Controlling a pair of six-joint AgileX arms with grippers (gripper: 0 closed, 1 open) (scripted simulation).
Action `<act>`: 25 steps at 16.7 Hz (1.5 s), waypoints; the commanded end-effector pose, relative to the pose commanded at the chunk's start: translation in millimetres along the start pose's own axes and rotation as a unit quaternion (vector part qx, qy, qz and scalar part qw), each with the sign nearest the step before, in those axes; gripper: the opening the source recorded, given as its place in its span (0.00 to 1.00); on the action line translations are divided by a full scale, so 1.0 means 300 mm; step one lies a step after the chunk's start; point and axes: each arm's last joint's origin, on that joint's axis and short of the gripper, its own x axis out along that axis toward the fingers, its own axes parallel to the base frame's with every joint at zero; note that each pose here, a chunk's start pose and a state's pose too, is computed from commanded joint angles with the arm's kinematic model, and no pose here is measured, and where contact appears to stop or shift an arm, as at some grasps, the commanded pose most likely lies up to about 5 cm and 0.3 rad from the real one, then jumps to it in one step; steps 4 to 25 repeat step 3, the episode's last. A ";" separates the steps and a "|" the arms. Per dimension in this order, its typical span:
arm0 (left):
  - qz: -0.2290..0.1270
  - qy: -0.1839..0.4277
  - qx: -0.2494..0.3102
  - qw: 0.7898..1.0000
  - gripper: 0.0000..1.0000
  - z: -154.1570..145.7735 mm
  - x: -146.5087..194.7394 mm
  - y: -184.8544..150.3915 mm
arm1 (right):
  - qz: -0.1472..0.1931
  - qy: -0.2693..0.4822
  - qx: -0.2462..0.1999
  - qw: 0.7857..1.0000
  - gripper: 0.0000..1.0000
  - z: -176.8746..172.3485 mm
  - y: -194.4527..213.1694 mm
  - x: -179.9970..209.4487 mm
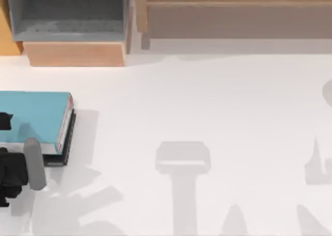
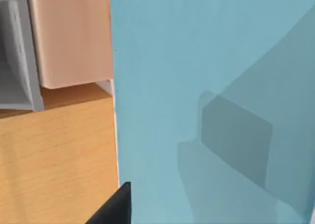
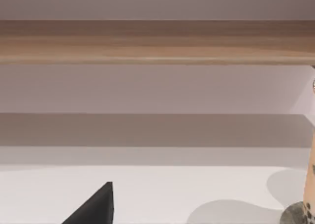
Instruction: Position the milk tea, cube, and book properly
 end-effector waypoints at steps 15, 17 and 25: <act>0.000 0.000 0.000 1.000 1.00 0.000 0.000 0.000 | 0.000 0.000 0.000 1.000 1.00 0.000 0.000 0.000; 0.000 0.000 0.000 1.000 1.00 0.000 0.000 0.000 | 0.000 0.000 0.000 1.000 1.00 0.000 0.000 0.000; 0.000 0.000 0.000 1.000 1.00 0.000 0.000 0.000 | 0.000 0.000 0.000 1.000 1.00 0.000 0.000 0.000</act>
